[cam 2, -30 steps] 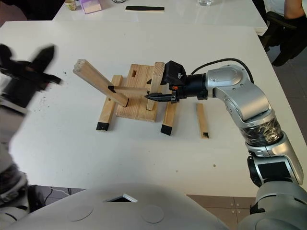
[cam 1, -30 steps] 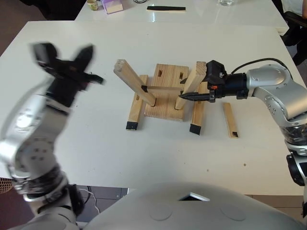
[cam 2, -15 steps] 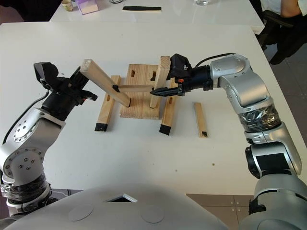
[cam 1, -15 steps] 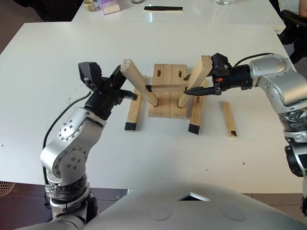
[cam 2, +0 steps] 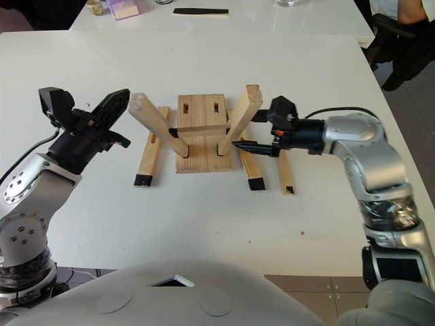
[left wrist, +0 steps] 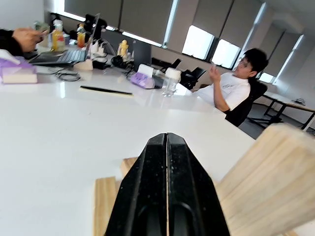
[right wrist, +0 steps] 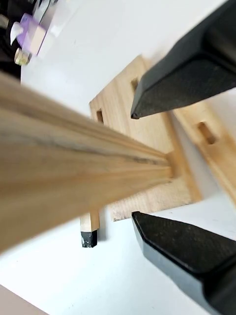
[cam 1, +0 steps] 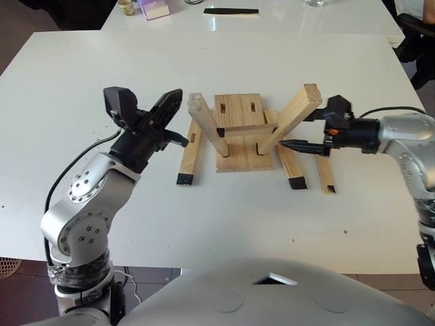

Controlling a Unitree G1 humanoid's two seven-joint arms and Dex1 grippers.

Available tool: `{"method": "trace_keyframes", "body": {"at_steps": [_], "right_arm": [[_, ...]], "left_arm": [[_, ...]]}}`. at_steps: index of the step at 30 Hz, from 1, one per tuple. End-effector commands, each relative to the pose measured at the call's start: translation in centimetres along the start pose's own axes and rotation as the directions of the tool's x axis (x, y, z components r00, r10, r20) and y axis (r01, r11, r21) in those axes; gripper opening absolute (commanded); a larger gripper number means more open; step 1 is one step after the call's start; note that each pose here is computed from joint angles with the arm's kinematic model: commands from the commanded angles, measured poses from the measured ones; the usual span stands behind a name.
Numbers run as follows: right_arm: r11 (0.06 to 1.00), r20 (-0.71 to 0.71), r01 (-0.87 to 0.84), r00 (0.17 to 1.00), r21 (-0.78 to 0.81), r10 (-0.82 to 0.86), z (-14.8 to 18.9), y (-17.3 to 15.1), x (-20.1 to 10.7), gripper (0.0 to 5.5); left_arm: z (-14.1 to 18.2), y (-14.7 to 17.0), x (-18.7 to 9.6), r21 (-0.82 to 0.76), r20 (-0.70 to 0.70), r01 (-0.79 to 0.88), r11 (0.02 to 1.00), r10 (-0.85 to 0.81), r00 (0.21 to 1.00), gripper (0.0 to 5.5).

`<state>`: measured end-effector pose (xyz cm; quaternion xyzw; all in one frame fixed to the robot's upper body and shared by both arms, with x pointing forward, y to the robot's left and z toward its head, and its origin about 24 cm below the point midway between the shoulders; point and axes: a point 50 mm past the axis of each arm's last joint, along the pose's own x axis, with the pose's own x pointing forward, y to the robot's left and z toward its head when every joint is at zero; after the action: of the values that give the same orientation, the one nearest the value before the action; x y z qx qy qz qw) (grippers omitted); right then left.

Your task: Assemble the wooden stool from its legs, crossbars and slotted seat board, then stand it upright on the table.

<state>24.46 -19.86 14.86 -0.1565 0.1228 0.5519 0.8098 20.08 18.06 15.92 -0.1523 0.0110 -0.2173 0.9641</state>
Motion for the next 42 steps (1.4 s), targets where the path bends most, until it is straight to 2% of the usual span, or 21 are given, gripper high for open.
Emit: {"method": "trace_keyframes", "body": {"at_steps": [1,3,5,8,10,12,14,16,21,24,26,29,31,33,34,36,38,40,42], "right_arm": [[0.996,-0.008,0.085,0.996,0.000,-0.085,0.6,0.4,-1.8,3.47],[0.962,-0.014,0.272,0.962,-0.022,-0.272,0.5,-0.5,-2.4,3.47],[0.884,-0.001,0.467,0.884,0.012,-0.467,0.3,-1.2,-2.3,3.40],[0.822,-0.014,0.568,0.823,0.036,-0.568,-1.0,1.7,-0.4,2.99],[0.663,-0.082,0.744,0.668,0.083,-0.739,-2.7,3.2,0.3,2.73],[0.521,-0.053,0.843,0.530,0.132,-0.846,-2.4,4.9,1.1,2.36],[0.446,0.007,0.874,0.454,0.193,-0.891,-1.1,6.1,2.1,2.07],[0.418,0.050,0.890,0.417,0.182,-0.908,0.0,6.9,2.6,1.72],[0.420,0.093,0.891,0.409,0.175,-0.908,1.4,7.9,4.0,0.85],[0.403,0.089,0.899,0.394,0.168,-0.915,1.6,8.0,4.3,0.45],[0.311,0.066,0.941,0.304,0.135,-0.950,1.3,7.2,3.3,0.08],[0.148,0.029,0.987,0.146,0.064,-0.989,0.9,6.1,1.0,0.03],[0.118,0.017,0.992,0.117,0.042,-0.993,0.8,6.0,0.5,0.03],[0.172,0.034,0.983,0.171,0.056,-0.985,1.4,6.3,1.3,0.03],[0.279,0.069,0.957,0.274,0.082,-0.959,2.1,6.6,2.7,0.03],[0.558,0.224,0.826,0.531,0.074,-0.817,4.7,8.4,6.2,0.03],[0.770,0.309,0.638,0.727,0.027,-0.614,6.2,11.0,8.7,0.03],[0.842,0.272,0.540,0.811,-0.004,-0.518,5.7,11.7,9.4,0.03],[0.854,0.222,0.519,0.837,-0.033,-0.500,4.7,11.5,9.6,0.03]], "left_arm": [[-0.3,1.7,-1.0,0.019,-0.016,-0.108,0.994,0.108,0.994,0.00],[-0.7,2.7,-1.7,0.063,-0.004,-0.224,0.973,0.225,0.974,0.00],[-1.3,2.6,-2.3,0.066,0.015,-0.314,0.947,0.313,0.950,0.00],[-2.2,0.8,-2.7,0.104,0.036,-0.355,0.929,0.353,0.935,0.00],[-2.9,-0.1,-2.8,0.178,0.039,-0.376,0.909,0.376,0.926,0.00],[-3.4,-0.6,-2.7,0.229,0.057,-0.413,0.881,0.412,0.910,0.00],[-3.6,-1.1,-2.5,0.250,0.073,-0.424,0.870,0.420,0.904,0.00],[-3.7,-1.6,-2.3,0.251,0.084,-0.429,0.868,0.422,0.903,0.00],[-3.1,-2.8,-1.4,0.279,0.100,-0.360,0.890,0.346,0.933,0.00],[-3.1,-2.6,-1.7,0.281,0.091,-0.383,0.880,0.373,0.923,0.00],[-2.9,-1.0,-2.6,0.299,0.119,-0.509,0.807,0.498,0.859,0.00],[-2.4,1.0,-4.1,0.307,0.154,-0.662,0.684,0.651,0.744,0.00],[-2.5,0.9,-4.5,0.310,0.146,-0.673,0.671,0.666,0.731,0.00],[-2.7,0.1,-4.2,0.299,0.125,-0.640,0.708,0.635,0.762,0.00],[-2.9,-1.0,-3.3,0.280,0.095,-0.556,0.782,0.554,0.827,0.00],[-3.0,-5.1,-0.8,0.284,0.062,-0.239,0.929,0.231,0.971,0.00],[-3.5,-9.0,0.6,0.244,0.003,0.051,0.968,-0.053,0.999,0.00],[-4.0,-10.3,0.9,0.229,-0.026,0.147,0.962,-0.145,0.989,0.00],[-4.1,-9.6,0.8,0.253,-0.033,0.118,0.960,-0.113,0.993,0.00]]}}
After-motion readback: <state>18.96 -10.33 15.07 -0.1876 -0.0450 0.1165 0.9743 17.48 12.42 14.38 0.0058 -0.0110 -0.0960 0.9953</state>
